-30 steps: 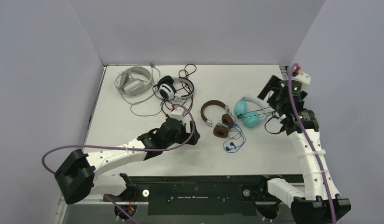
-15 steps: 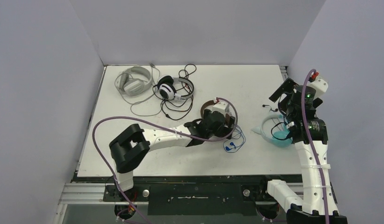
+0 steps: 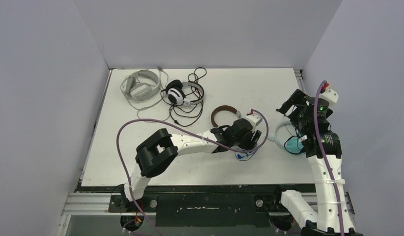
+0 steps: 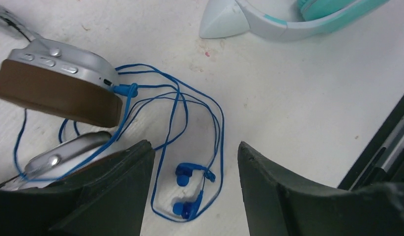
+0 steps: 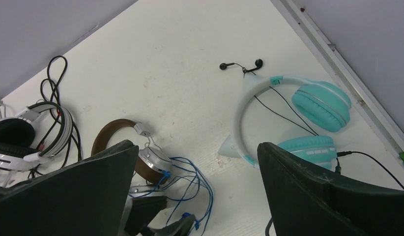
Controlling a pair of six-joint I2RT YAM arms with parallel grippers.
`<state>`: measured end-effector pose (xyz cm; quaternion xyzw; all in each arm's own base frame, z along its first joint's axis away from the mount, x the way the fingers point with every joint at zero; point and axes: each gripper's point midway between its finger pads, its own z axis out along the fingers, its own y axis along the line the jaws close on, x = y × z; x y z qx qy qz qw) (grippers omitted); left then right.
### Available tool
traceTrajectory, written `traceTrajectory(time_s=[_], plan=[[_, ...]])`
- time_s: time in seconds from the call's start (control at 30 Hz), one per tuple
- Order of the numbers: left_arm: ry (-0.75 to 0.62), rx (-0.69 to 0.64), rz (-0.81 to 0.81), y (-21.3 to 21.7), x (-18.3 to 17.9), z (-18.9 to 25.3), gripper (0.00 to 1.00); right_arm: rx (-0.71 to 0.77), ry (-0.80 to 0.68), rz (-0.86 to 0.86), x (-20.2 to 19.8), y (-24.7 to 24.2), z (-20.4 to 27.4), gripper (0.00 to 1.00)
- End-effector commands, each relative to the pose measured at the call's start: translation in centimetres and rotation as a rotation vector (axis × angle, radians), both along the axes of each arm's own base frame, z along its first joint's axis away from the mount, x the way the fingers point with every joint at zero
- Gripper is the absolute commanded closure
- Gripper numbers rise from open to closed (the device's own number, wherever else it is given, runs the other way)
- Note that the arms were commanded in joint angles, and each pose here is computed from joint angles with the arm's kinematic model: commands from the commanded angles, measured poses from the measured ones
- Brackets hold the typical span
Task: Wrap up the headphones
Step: Move the headphones to the corner of the board.
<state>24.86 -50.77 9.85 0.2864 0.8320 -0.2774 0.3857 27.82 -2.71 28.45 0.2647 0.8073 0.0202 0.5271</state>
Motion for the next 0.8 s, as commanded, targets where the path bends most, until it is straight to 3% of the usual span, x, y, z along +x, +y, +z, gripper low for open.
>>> traceTrajectory(time_s=[0.0, 0.17, 0.33, 0.5, 0.6, 0.77], plan=[[0.066, 0.014, -0.021, -1.0, 2.3, -2.4, 0.41, 0.012, -0.041, 0.043, 0.0, 0.9, 0.5, 0.03], [0.073, 0.033, 0.109, 1.6, 9.9, -3.6, 0.42, 0.02, -0.017, 0.052, -0.5, 1.1, -0.6, 0.03], [0.03, 0.109, 0.338, 6.7, 21.3, -4.0, 0.41, 0.04, -0.003, 0.088, -0.6, 1.9, -1.3, 0.03], [0.032, 0.044, 0.411, 8.9, 28.4, -1.6, 0.38, 0.071, 0.065, 0.155, -0.7, 3.1, -3.1, 0.02], [0.001, -0.01, 0.349, 8.2, 27.9, 2.9, 0.33, 0.091, 0.134, 0.149, -1.2, 3.2, -4.9, 0.01], [-0.051, -0.084, 0.244, 5.5, 21.4, 8.6, 0.24, 0.075, 0.214, 0.026, -2.3, 1.4, -7.3, 0.0]])
